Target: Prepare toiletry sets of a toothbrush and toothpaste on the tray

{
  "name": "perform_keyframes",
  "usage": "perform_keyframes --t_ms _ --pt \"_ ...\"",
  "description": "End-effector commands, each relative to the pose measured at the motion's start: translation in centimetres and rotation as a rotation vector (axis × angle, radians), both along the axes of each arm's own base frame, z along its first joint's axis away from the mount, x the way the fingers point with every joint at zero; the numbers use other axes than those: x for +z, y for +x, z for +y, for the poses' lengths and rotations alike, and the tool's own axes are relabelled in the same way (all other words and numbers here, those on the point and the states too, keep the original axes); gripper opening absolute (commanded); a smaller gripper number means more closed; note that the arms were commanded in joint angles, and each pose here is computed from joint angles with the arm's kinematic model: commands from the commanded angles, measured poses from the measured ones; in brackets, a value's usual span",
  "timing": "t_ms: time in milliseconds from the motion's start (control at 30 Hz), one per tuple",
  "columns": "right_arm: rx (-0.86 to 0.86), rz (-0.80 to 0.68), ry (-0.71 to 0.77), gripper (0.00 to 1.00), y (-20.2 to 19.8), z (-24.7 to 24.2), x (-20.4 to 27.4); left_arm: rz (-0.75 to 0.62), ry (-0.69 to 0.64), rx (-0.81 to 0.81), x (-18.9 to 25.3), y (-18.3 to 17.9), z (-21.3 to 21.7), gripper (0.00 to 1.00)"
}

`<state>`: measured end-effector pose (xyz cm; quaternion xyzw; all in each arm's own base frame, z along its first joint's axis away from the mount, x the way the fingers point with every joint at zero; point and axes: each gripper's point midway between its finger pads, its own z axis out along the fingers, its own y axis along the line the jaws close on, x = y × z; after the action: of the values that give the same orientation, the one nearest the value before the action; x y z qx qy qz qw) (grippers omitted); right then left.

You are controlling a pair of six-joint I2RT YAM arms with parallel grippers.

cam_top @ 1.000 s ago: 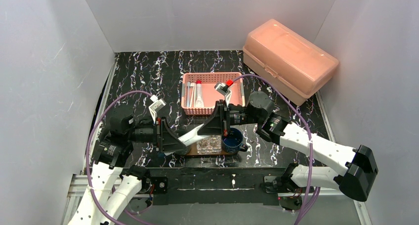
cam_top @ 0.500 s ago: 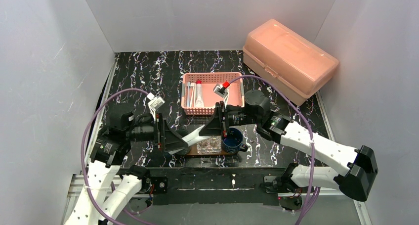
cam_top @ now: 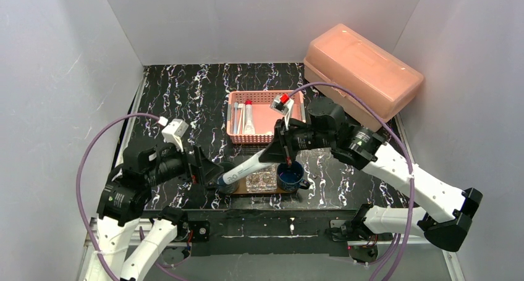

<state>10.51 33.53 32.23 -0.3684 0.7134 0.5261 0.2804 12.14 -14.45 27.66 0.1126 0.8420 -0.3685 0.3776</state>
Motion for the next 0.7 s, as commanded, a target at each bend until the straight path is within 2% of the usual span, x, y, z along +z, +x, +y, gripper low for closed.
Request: perform_keyframes --t_ms 0,400,667 --pt "-0.057 -0.104 -0.082 0.01 1.0 -1.7 1.6 -0.073 0.09 0.146 -0.1 0.8 2.7 0.98" --pt "-0.179 -0.166 -0.323 0.01 3.5 -2.5 1.5 -0.053 0.133 0.243 -3.0 1.0 4.3 0.98" --pt "-0.247 -0.257 -0.495 0.01 4.5 -2.2 1.5 -0.043 0.085 0.224 -3.7 1.0 3.5 0.98"
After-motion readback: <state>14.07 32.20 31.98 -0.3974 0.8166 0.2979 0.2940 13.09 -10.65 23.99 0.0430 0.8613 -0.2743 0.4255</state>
